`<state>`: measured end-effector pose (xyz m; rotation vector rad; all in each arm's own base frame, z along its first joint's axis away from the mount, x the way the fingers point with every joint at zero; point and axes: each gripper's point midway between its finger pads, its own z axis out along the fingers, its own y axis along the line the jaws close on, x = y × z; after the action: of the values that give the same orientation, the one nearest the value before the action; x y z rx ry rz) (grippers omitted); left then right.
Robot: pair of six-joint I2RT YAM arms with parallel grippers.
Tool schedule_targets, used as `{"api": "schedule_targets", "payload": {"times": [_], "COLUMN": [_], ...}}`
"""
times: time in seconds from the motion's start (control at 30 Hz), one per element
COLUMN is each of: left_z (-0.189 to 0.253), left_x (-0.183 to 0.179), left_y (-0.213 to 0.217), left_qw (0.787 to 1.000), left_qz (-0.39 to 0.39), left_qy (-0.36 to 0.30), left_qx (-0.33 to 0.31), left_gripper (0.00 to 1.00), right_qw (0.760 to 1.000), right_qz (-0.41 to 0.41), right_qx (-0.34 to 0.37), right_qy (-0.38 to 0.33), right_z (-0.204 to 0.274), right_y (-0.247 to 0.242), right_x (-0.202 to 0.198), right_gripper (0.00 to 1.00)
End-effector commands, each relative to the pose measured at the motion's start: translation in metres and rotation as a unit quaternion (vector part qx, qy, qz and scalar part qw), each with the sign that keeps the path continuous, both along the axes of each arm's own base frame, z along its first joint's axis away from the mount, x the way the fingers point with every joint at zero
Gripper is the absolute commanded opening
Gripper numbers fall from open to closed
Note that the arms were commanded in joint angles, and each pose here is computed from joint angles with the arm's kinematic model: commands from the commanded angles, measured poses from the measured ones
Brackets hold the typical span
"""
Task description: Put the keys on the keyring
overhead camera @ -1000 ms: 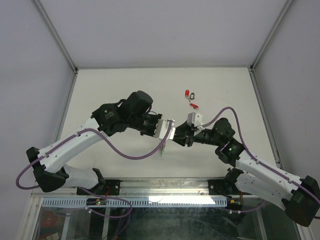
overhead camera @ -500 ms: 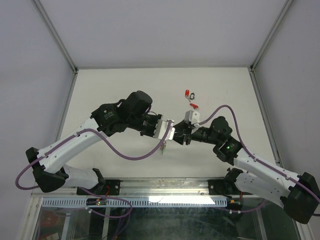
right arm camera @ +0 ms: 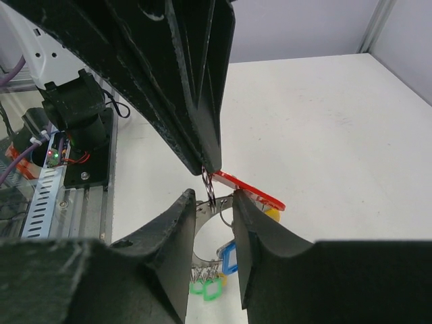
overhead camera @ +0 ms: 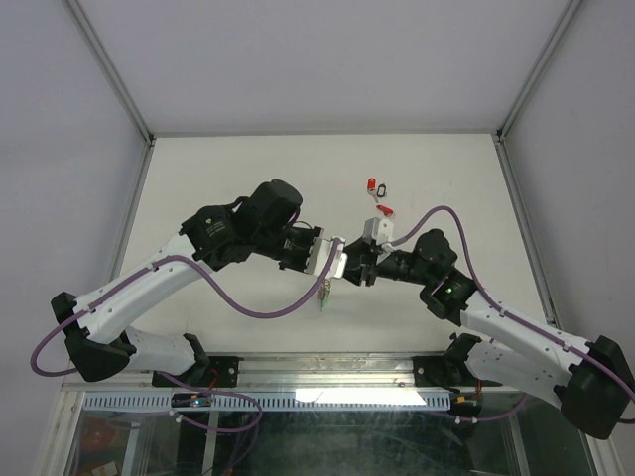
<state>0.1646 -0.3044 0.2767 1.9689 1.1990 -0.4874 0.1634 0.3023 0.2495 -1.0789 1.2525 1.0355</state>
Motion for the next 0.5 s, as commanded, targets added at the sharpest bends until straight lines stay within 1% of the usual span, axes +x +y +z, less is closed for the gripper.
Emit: {"api": "schedule_targets", "payload": {"times": [0.0, 0.07, 0.2, 0.27, 0.47], "left_z": [0.043, 0.044, 0.044, 0.044, 0.047], "left_x": [-0.002, -0.002, -0.001, 0.001, 0.005], "left_y": [-0.01, -0.009, -0.008, -0.007, -0.003], "left_qw": [0.997, 0.997, 0.997, 0.997, 0.995], "left_qz": [-0.012, -0.011, -0.004, 0.001, 0.021], "left_qy": [-0.032, -0.032, -0.034, -0.036, -0.049], "left_qx": [-0.07, -0.072, -0.075, -0.075, -0.084], "left_gripper": [0.0, 0.0, 0.0, 0.0, 0.0], "right_qw": [0.998, 0.998, 0.998, 0.998, 0.998], "right_qz": [0.005, 0.007, 0.012, 0.014, 0.016], "right_qx": [0.041, 0.04, 0.04, 0.04, 0.04], "right_qy": [-0.04, -0.039, -0.041, -0.043, -0.048], "right_z": [0.037, 0.036, 0.037, 0.039, 0.044], "right_y": [0.006, 0.007, 0.007, 0.006, 0.0], "right_x": [0.001, 0.001, -0.002, -0.004, -0.01], "right_gripper": [0.29, 0.25, 0.07, 0.0, 0.0]}}
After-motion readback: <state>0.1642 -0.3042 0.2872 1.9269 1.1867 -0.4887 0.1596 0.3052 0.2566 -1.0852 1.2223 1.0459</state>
